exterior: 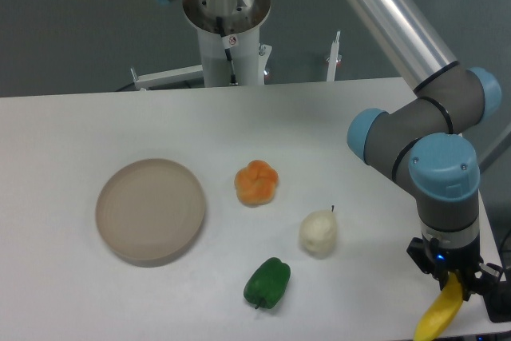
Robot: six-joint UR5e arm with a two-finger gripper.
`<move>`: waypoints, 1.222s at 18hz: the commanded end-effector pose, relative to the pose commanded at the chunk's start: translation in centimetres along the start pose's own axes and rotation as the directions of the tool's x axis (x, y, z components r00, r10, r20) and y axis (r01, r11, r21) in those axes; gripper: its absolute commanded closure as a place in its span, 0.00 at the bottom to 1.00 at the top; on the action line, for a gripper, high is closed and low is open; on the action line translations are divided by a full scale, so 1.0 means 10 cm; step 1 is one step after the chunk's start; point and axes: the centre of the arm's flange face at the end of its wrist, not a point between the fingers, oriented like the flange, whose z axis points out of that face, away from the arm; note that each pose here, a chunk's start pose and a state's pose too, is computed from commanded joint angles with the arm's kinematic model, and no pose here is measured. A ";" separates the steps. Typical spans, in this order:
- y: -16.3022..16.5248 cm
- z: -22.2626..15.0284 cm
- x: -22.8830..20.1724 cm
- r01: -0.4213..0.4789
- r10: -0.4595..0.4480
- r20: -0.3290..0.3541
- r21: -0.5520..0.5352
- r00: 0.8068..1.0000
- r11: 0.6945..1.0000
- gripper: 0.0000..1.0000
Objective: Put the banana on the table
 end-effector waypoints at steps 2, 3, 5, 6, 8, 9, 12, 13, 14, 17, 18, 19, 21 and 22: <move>-0.01 0.02 0.02 0.000 0.000 -0.004 -0.001 1.000 1.000 0.74; -0.01 0.01 0.02 0.000 0.000 -0.004 -0.001 1.000 1.000 0.74; 0.00 0.00 0.02 0.000 0.000 -0.004 -0.001 1.000 1.000 0.74; 0.00 -0.01 0.02 0.001 -0.001 -0.003 0.000 1.000 1.000 0.74; 0.00 -0.03 0.02 0.001 -0.001 -0.004 0.002 1.000 1.000 0.74; 0.00 -0.03 0.02 0.001 -0.001 -0.004 0.001 1.000 1.000 0.74; 0.00 -0.01 0.03 -0.001 0.001 -0.006 0.000 1.000 1.000 0.74; 0.00 -0.01 0.03 -0.001 0.001 -0.006 0.000 1.000 1.000 0.74; 0.00 -0.01 0.03 -0.001 0.001 -0.006 0.000 1.000 1.000 0.74; -0.01 -0.05 0.03 -0.001 0.001 0.000 -0.002 1.000 1.000 0.74; -0.01 -0.06 0.02 -0.001 0.001 0.001 -0.001 1.000 1.000 0.74; -0.01 -0.08 0.03 -0.003 0.003 0.000 -0.003 1.000 1.000 0.74; -0.04 -0.18 0.04 -0.002 0.002 0.004 0.000 1.000 1.000 0.74; -0.03 -0.22 0.05 0.004 -0.004 0.004 0.001 1.000 1.000 0.74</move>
